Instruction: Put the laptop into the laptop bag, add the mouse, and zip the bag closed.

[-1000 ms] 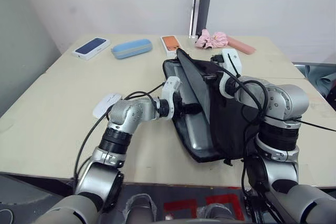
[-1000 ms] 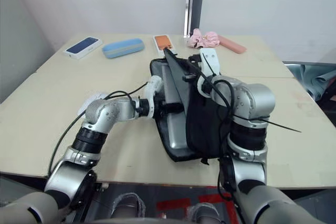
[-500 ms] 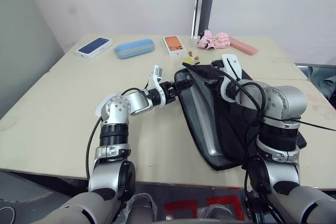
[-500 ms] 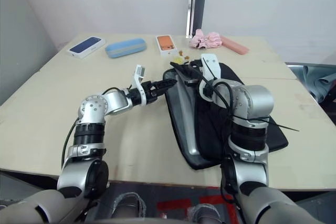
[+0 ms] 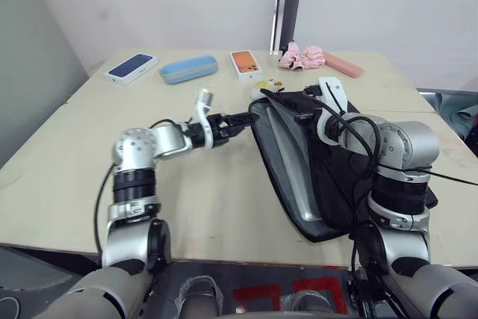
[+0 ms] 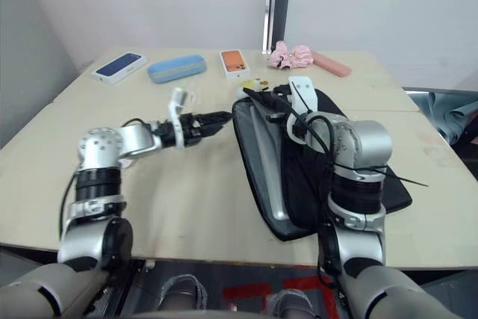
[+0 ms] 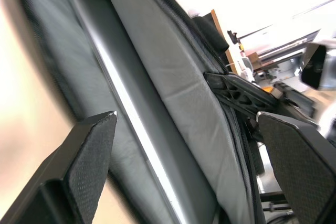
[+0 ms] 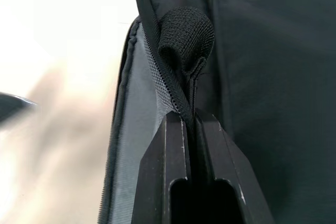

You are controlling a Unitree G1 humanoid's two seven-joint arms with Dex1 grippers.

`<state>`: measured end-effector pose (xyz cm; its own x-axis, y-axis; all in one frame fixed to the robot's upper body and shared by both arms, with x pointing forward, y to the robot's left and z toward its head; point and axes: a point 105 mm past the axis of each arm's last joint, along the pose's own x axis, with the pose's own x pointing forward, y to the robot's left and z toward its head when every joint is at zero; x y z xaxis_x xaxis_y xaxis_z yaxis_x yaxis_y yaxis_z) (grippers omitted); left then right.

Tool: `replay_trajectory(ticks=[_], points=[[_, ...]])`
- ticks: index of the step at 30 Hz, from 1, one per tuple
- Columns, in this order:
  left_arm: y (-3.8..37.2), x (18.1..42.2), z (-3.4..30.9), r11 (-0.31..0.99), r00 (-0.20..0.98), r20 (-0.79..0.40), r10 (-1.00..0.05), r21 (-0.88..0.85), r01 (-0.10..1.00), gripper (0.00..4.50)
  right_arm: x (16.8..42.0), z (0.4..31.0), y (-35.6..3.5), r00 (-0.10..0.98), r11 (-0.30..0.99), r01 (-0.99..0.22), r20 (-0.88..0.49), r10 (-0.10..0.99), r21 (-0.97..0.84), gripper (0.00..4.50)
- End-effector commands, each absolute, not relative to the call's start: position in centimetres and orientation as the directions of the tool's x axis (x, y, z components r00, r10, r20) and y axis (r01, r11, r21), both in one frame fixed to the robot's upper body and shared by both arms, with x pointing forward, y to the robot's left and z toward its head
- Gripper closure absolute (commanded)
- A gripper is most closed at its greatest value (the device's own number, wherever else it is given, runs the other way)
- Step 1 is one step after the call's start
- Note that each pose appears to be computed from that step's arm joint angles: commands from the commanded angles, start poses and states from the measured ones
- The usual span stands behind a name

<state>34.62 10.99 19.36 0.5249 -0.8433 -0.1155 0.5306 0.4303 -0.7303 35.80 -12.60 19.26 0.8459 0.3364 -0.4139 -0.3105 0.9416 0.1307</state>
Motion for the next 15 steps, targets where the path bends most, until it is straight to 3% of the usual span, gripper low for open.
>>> replay_trajectory(ticks=[1, 6, 11, 15], points=[[12.5, 32.0, 21.5, 0.376, 0.464, -0.049, -0.884, -0.663, 0.647, 0.04, 36.4, 20.1, -14.3, 0.879, 0.959, -0.264, -0.384, 0.284, 0.105, 4.5], [15.2, 29.3, 22.1, 0.354, 0.429, -0.015, -0.903, -0.593, 0.723, 0.04, 36.9, 19.6, -15.0, 0.876, 0.961, -0.258, -0.396, 0.275, 0.097, 4.5], [17.1, 28.2, 22.6, 0.373, 0.44, -0.001, -0.898, -0.531, 0.761, 0.04, 37.1, 19.3, -15.4, 0.872, 0.962, -0.263, -0.406, 0.272, 0.081, 4.5], [19.6, 27.5, 22.3, 0.406, 0.479, -0.019, -0.878, -0.562, 0.721, 0.04, 37.3, 18.8, -16.0, 0.865, 0.961, -0.273, -0.424, 0.269, 0.051, 4.5]])
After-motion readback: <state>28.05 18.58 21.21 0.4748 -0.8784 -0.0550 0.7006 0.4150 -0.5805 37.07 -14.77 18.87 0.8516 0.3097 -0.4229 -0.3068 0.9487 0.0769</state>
